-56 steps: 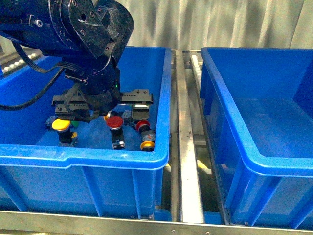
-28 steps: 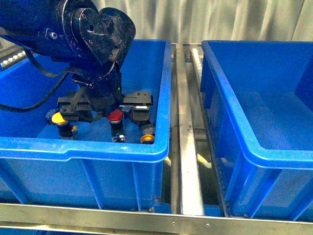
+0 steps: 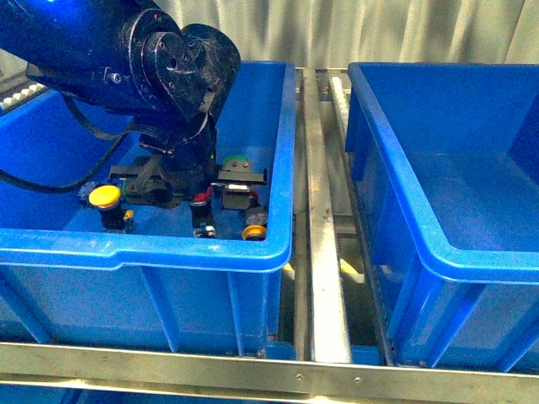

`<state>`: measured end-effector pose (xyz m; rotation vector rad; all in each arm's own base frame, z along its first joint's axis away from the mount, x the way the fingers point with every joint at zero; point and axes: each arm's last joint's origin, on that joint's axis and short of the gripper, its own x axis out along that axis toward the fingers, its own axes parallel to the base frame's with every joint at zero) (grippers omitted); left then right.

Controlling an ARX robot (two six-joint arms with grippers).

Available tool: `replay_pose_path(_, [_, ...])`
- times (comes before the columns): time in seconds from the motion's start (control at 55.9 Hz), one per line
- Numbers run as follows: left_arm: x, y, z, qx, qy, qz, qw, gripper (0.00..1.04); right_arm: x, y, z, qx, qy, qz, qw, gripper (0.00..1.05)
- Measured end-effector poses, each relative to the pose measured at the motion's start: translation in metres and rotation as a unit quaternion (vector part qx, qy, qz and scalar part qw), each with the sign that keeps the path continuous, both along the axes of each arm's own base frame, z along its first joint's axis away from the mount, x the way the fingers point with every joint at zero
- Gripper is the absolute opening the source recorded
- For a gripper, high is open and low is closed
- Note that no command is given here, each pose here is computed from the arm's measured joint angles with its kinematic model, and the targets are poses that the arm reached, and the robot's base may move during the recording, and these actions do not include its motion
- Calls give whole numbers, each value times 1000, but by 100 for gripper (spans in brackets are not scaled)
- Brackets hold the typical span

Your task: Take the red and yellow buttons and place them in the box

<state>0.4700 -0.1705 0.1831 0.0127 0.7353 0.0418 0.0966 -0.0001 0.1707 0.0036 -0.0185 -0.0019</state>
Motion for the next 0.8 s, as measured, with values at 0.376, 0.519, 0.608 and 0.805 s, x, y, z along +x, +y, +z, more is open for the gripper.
replay_pose_path(0.376, [3,-1,4,7,-14,-8,1000,34,0,0,0,0,0,0,1000,98])
replay_pose_path(0.519, [1,2,3,11,-15,-12,1000,34,0,0,0,0,0,0,1000,98])
replay_pose_path(0.608, [-6,8,6,2,-15,-25,1000,34,0,0,0,0,0,0,1000,98])
replay_pose_path(0.805, [-36,44,43,-107,-88,-107,985,34,0,0,0,0,0,0,1000,98])
